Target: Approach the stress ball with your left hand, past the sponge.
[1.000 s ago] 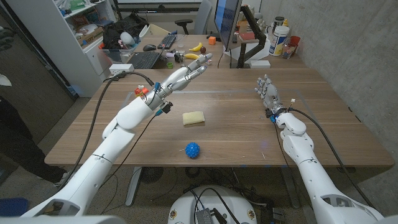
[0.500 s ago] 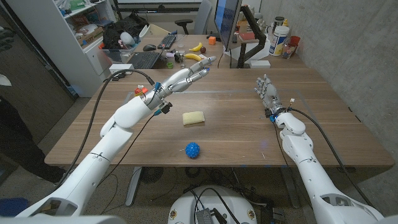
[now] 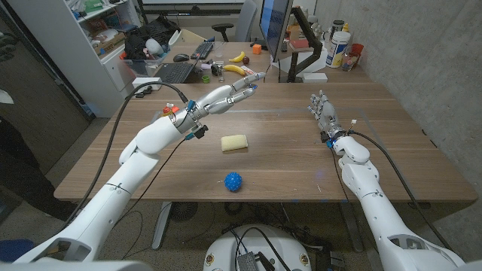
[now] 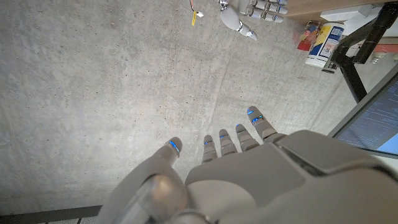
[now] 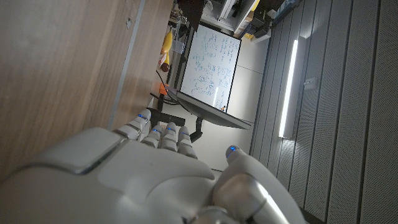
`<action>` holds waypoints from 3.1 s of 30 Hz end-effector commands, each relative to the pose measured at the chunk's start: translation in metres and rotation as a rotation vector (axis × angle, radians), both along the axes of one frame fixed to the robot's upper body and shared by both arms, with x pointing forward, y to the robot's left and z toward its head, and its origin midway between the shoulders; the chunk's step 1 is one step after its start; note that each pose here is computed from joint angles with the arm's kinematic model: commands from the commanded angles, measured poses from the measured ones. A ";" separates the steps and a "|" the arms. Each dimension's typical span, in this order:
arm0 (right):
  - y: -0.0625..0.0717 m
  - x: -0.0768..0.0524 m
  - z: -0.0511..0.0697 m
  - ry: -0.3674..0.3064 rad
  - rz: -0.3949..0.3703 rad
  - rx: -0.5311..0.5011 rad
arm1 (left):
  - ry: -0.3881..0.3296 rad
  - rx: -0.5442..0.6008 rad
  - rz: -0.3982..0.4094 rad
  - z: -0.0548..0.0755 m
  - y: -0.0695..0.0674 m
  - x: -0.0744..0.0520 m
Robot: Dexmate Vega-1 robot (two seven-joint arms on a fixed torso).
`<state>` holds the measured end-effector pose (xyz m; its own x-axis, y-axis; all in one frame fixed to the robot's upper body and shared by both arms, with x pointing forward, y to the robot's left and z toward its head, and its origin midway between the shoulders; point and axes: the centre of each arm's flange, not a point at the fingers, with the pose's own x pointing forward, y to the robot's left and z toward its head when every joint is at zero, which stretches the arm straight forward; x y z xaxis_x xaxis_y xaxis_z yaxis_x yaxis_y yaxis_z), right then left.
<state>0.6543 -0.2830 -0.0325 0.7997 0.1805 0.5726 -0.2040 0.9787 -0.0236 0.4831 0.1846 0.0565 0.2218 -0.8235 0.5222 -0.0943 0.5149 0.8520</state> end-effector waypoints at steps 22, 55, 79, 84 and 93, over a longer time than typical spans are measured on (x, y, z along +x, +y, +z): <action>0.005 0.000 0.001 -0.003 0.002 -0.007 | -0.024 0.159 0.002 -0.004 -0.004 -0.017; 0.012 -0.002 0.000 -0.008 0.002 -0.011 | 0.007 0.265 0.041 -0.012 -0.002 -0.023; 0.014 -0.005 -0.001 -0.008 0.001 -0.012 | 0.035 0.323 0.068 -0.021 -0.003 -0.022; 0.014 -0.005 -0.001 -0.009 0.001 -0.011 | 0.038 0.336 0.077 -0.022 -0.003 -0.023; 0.013 -0.005 -0.002 -0.008 0.000 -0.009 | 0.043 0.350 0.093 -0.026 -0.002 -0.022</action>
<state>0.6496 -0.2698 -0.0333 0.7943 0.1867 0.5782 -0.2038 0.9784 -0.0360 0.4603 0.1818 0.0342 0.3016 -0.9278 0.2197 -0.0877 0.2024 0.9754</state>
